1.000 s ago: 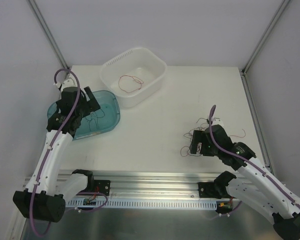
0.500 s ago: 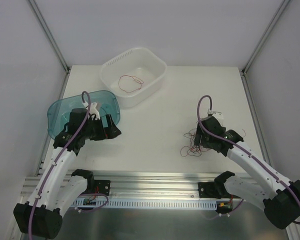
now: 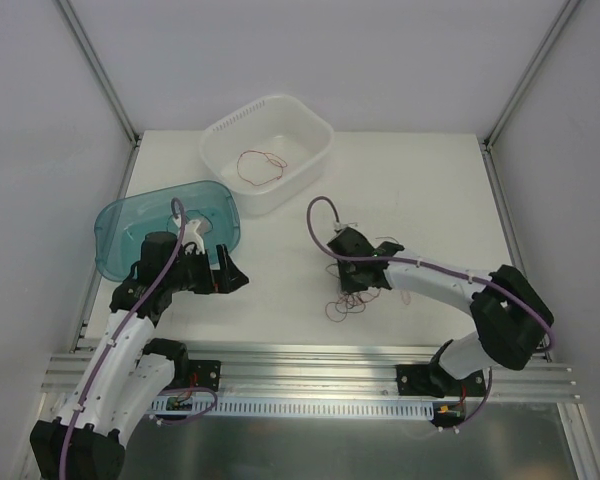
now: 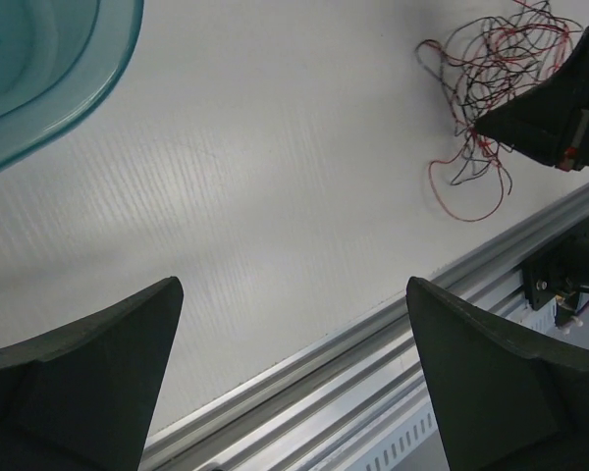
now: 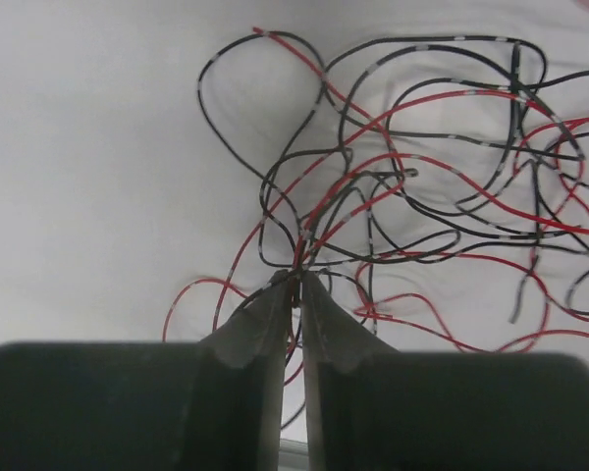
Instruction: Untangle the cables
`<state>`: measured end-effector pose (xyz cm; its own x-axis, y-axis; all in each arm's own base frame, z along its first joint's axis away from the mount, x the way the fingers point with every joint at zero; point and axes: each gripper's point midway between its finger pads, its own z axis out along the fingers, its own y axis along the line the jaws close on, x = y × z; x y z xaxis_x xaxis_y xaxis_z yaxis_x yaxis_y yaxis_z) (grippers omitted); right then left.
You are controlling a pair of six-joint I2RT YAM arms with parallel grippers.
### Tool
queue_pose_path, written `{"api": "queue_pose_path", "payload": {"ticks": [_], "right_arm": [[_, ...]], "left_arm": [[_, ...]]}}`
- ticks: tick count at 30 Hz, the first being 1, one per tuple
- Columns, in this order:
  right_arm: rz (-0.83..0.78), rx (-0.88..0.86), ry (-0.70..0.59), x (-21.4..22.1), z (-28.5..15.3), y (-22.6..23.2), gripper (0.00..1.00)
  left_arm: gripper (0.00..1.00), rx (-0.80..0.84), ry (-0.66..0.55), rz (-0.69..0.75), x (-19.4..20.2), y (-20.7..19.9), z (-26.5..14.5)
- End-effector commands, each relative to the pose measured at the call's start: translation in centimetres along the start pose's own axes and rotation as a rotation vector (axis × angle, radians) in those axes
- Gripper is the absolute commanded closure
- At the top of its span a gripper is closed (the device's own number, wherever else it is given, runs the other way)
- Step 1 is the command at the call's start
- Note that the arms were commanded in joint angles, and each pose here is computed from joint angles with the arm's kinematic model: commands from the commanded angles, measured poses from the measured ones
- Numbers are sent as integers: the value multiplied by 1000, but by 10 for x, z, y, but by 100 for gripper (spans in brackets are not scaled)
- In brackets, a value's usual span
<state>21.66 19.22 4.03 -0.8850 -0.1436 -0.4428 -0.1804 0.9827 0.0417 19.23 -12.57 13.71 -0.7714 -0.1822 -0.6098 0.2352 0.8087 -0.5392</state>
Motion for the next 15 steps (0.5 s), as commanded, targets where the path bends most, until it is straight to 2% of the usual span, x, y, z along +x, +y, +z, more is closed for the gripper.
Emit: {"api": "queue_pose_path", "payload": {"ticks": [1,2,5,7,10,11,14,15], "right_arm": [[-73,-161,-46,-17,-11,73,90],[-105,-169,-34,-19,-10,88,93],[-221,-199,-14,-10,-21,121,94],[-259,-192,-6,-5,-23,128,87],[-257,-192,-33,-11,-38,125,72],[-258,-187,-36,-11,-43,122,58],[-237,-187,-100,-23,-67,111,37],[-233,-167,-121,-25,-70,104,36]], "left_arm": [[1,83,-4,43,-4,-14,1],[1,85,-4,44,-4,-14,1],[1,109,-7,46,-4,-20,1],[1,118,4,36,-1,-24,2],[1,133,37,-5,7,-37,7],[1,128,52,20,13,-44,11],[1,95,57,-8,16,-53,20],[1,64,60,-1,19,-54,28]]}}
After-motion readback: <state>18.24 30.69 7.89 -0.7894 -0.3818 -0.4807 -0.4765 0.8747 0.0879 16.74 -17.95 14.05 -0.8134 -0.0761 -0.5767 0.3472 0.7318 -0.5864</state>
